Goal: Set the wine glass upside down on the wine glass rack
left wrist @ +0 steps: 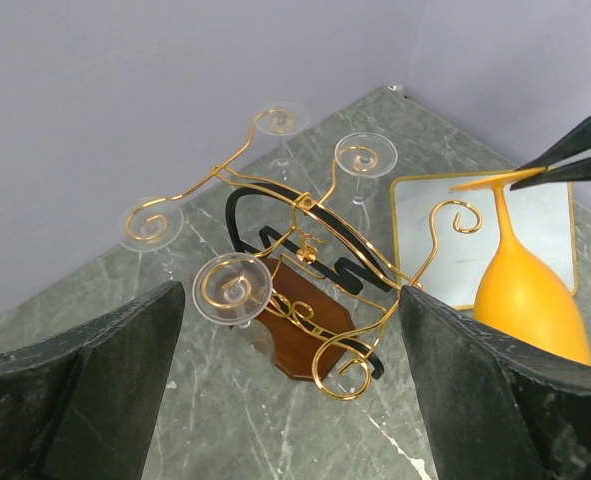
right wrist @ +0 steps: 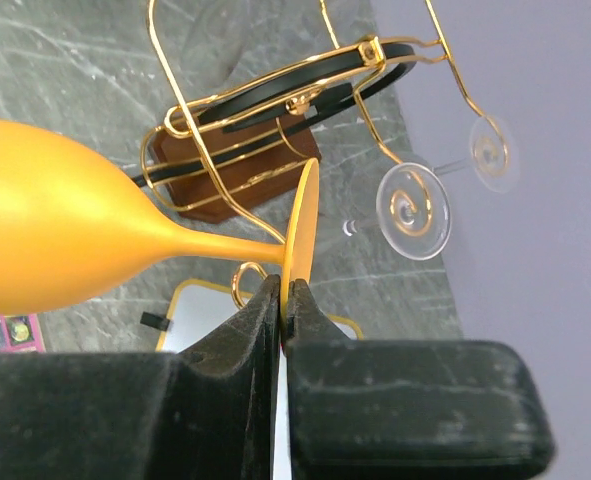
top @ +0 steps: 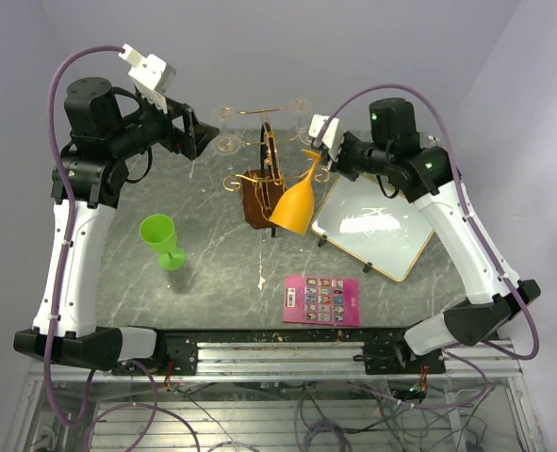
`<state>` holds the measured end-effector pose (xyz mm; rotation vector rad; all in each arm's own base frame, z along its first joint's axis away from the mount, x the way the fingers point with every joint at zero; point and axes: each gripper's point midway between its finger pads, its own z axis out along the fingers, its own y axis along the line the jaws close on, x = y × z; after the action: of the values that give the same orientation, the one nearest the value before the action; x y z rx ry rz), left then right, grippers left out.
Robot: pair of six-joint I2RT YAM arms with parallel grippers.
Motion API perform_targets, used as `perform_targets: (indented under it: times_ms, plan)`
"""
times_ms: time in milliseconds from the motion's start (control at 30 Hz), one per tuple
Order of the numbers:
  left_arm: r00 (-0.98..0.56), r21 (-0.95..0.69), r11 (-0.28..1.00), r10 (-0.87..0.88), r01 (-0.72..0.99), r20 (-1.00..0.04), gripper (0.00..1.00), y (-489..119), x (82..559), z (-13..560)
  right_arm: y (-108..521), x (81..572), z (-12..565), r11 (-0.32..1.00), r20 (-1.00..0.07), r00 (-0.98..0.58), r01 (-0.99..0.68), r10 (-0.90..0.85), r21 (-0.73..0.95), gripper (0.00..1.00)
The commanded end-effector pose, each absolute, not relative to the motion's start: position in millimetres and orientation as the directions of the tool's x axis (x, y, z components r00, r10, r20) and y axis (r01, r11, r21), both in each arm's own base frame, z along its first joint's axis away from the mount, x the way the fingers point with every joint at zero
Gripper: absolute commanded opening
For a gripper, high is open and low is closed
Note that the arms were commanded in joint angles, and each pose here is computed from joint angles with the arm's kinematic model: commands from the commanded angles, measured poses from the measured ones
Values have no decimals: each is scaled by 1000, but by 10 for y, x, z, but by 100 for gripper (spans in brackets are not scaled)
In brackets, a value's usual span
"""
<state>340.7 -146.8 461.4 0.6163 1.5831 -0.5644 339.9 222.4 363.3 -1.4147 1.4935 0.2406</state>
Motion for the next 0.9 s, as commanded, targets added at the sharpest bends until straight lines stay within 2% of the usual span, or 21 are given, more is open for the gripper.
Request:
perform_targets:
  times_ms: [0,867]
  plan:
    - [-59,-9,750,41,662,-997,98,-1418,3458,4668,2166,3506,3566,291,-650,212,-764,-730,-575,0]
    - [-58,-4,741,47,672,-997,98,-1406,3460,4647,2256,3748,3243,233,-428,163,-645,-889,-728,0]
